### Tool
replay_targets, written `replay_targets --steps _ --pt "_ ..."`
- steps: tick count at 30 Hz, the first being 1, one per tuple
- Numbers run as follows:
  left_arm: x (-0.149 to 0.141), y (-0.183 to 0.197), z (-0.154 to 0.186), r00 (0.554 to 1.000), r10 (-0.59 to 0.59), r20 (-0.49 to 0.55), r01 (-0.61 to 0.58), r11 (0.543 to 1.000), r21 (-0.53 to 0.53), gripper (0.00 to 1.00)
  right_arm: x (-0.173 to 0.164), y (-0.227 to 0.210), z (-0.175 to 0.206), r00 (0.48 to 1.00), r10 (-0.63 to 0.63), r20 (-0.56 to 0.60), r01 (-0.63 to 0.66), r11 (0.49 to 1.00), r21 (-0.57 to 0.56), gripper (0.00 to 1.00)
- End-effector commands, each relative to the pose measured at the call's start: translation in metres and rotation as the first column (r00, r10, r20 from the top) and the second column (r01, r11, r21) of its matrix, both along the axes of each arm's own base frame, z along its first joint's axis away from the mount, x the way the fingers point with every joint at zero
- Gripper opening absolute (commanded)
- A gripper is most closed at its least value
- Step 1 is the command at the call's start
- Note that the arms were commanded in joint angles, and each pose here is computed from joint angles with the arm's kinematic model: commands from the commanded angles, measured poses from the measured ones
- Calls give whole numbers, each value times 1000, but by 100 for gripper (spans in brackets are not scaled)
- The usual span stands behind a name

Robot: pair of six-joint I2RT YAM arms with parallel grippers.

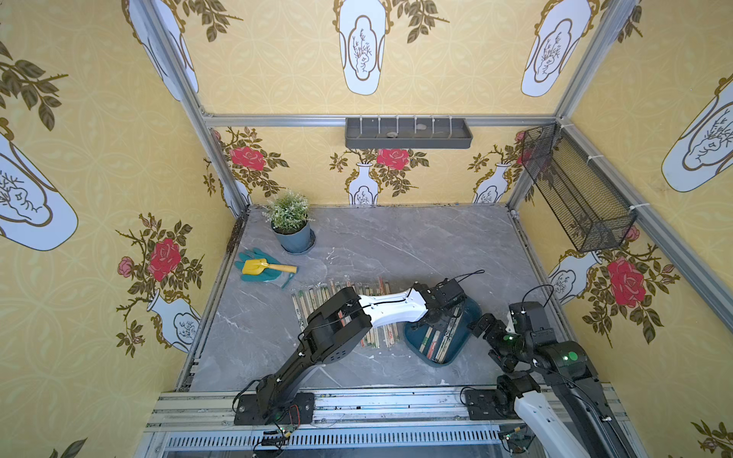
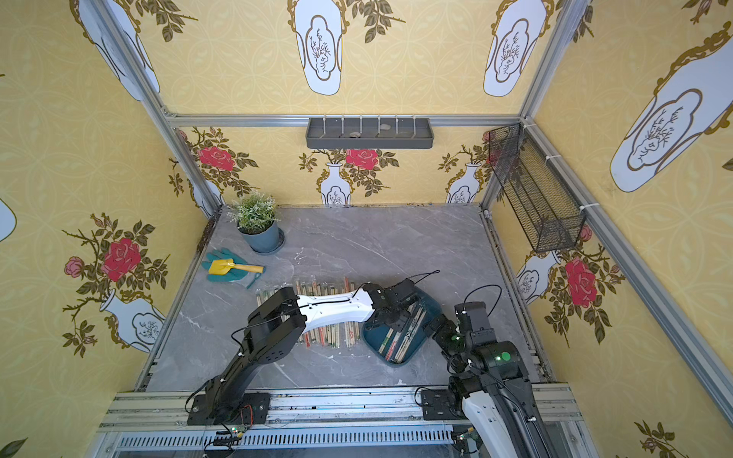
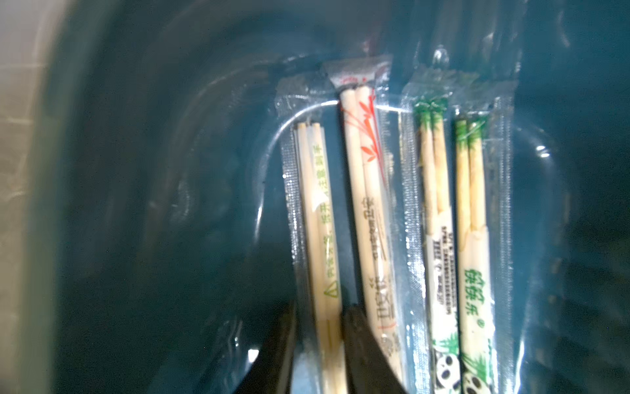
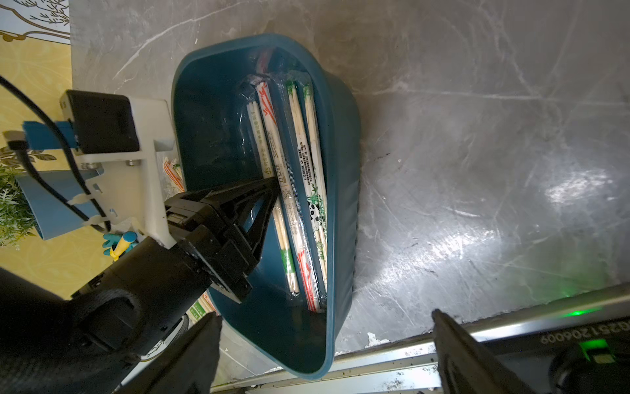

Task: Take the paired disposable chopsticks out of the storage box
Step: Pick up the paired disposable chopsticks from the storage box, then place the paired disposable chopsticks at the center of the board.

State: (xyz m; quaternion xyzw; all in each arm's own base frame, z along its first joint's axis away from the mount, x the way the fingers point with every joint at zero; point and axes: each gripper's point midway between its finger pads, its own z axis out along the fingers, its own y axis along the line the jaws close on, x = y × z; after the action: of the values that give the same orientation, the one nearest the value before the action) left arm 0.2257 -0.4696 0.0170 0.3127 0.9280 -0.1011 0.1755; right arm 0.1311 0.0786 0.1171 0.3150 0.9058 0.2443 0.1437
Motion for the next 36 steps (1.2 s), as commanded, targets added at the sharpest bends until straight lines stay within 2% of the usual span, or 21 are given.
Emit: replay_targets --steps 1,10,12,17,24,29,36 --pt "-10 14 -18 999 -12 -50 15 998 69 15 2 -2 3 1000 -1 15 2 1000 -11 98" --pt "-10 10 -7 999 -5 -45 6 999 38 1 2 -2 3 1000 -2 13 2 1000 -14 97" --pt "-9 8 1 999 -4 -37 5 1000 21 0 2 -2 4 1000 -2 15 2 1000 -13 97" --pt "-1 1 41 1000 9 14 -8 998 -60 0 1 -2 3 1000 -2 14 3 1000 -14 98" --pt "20 9 96 994 101 52 -90 978 -189 0 2 -2 5 1000 -1 19 2 1000 -11 97" --pt "41 40 125 970 235 64 -210 940 -268 0 3 -1 5 1000 0 18 0 1000 -8 97" --pt "70 109 129 869 495 13 -464 823 -328 0 5 0 5 1000 6 19 -6 1000 -9 98"
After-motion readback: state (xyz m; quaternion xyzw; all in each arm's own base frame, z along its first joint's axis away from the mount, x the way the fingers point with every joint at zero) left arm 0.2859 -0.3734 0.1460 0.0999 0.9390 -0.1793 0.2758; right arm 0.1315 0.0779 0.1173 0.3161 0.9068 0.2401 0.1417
